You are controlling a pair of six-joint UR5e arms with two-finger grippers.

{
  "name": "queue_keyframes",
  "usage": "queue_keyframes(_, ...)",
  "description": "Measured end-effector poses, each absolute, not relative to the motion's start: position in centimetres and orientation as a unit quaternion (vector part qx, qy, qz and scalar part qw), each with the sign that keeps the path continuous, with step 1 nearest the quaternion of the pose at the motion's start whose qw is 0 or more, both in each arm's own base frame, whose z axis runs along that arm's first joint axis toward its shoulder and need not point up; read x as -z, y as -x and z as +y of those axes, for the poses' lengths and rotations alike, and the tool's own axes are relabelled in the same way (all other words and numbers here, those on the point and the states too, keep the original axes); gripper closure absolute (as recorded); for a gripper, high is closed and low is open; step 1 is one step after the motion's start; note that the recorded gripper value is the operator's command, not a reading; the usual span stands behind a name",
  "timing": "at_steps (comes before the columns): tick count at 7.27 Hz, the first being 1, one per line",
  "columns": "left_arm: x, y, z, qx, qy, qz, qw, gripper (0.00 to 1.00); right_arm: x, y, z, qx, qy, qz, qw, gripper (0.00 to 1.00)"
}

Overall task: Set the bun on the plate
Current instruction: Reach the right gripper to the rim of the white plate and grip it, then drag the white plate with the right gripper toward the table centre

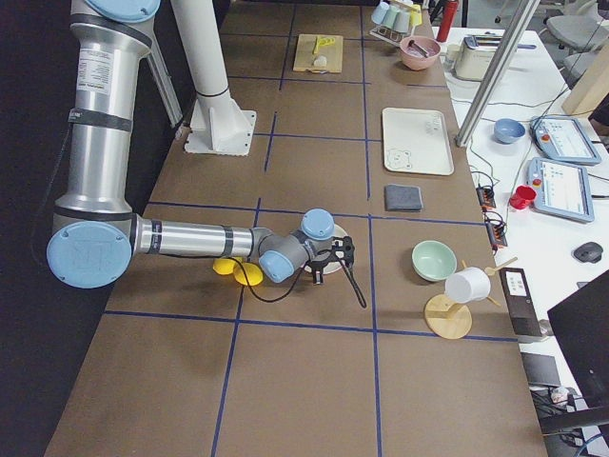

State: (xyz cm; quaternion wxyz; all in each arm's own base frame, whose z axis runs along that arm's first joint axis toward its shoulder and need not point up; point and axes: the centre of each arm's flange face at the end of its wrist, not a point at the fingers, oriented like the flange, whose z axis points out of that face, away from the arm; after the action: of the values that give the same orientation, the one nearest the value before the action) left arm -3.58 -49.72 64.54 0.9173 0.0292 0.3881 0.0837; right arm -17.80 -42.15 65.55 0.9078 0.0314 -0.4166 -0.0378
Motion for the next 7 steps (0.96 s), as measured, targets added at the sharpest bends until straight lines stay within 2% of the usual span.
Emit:
queue_keyframes(4, -64.6, 3.5, -49.7, -0.084, -0.029, 0.388, 0.917, 0.0, -61.4, 18.7, -43.3, 0.049, -0.058, -0.439, 0.895, 0.99)
queue_keyframes(7, -64.6, 3.5, -49.7, -0.084, -0.029, 0.388, 0.917, 0.0, -49.6, 24.8, -48.9, 0.03, -0.092, -0.499, 0.861, 0.98)
